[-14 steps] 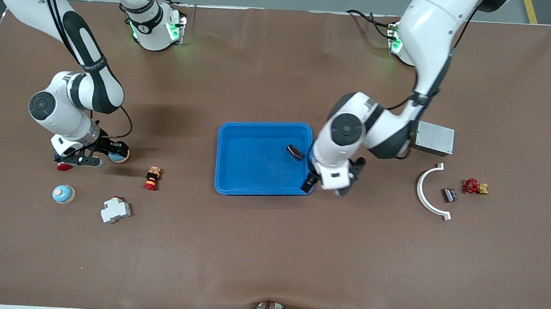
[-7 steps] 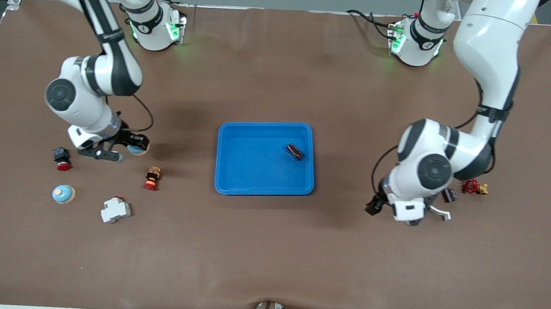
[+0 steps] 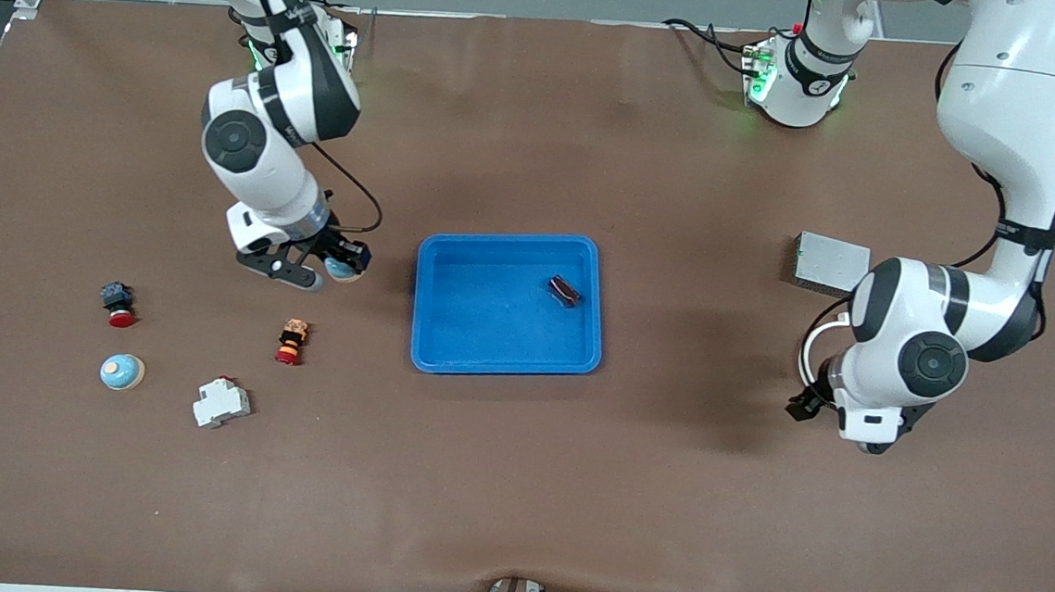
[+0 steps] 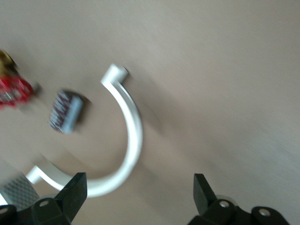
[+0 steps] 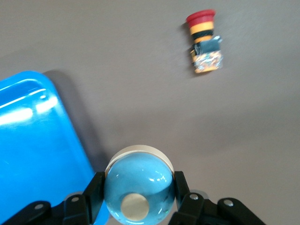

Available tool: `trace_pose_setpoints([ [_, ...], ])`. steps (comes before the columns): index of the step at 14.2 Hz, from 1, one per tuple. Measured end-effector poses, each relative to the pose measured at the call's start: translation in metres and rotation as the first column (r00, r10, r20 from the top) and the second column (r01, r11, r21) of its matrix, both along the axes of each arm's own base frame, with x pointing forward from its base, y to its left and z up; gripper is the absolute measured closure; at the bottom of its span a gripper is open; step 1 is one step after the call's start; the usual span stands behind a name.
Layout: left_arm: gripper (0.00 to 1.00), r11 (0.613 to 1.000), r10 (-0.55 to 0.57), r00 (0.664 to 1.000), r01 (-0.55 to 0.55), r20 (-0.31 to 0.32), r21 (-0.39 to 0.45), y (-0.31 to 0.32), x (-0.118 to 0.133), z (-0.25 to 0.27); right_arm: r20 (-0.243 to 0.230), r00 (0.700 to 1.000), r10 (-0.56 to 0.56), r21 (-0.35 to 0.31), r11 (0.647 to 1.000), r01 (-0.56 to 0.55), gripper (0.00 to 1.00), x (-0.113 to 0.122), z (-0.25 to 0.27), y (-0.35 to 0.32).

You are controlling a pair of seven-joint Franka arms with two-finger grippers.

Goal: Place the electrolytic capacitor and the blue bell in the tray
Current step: 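Reach the left gripper to the second capacitor while the right gripper carries the bell, then grasp the second capacitor with the left gripper while the right gripper lowers the bell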

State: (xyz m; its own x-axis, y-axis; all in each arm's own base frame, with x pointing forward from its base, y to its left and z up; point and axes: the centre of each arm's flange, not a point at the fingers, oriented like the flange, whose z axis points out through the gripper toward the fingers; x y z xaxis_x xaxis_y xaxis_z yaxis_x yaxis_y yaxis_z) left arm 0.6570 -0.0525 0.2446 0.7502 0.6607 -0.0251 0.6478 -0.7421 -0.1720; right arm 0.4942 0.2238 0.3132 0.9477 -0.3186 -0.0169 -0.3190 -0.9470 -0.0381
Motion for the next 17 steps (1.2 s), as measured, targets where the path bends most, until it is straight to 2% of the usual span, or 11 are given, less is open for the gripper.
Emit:
trace_pose_setpoints([
  [4,0.04,0.995,-0.097,0.994,0.096,-0.045,-0.018,0.058,-0.006,-0.011,-0.003,0.998,-0.064,0.003,0.998,0.064,0.36,-0.011,-0.003,0.049],
  [6,0.19,0.990,-0.137,0.988,0.135,-0.072,-0.031,0.069,-0.014,-0.021,-0.006,0.997,-0.082,0.004,0.997,0.082,0.36,-0.013,-0.009,0.079],
  [7,0.19,0.988,-0.153,0.985,0.151,-0.084,-0.037,0.071,-0.017,-0.025,-0.008,0.996,-0.091,0.004,0.996,0.091,0.36,-0.012,-0.013,0.093],
  [9,0.32,0.985,-0.172,0.979,0.169,-0.105,-0.043,0.071,-0.024,-0.033,-0.018,0.994,-0.111,0.000,0.994,0.111,0.36,-0.011,-0.026,0.115],
  [13,0.33,0.977,-0.211,0.967,0.214,-0.141,0.006,0.082,-0.033,-0.046,-0.038,0.990,-0.136,-0.015,0.991,0.135,0.36,-0.012,-0.053,0.143],
  [16,0.35,0.974,-0.224,0.966,0.227,-0.129,0.010,0.083,-0.033,-0.055,-0.053,0.988,-0.145,-0.028,0.989,0.144,0.36,-0.012,-0.072,0.154],
  [17,0.40,0.973,-0.226,0.966,0.229,-0.126,0.008,0.083,-0.033,-0.059,-0.056,0.987,-0.153,-0.031,0.988,0.152,0.36,-0.012,-0.077,0.157],
])
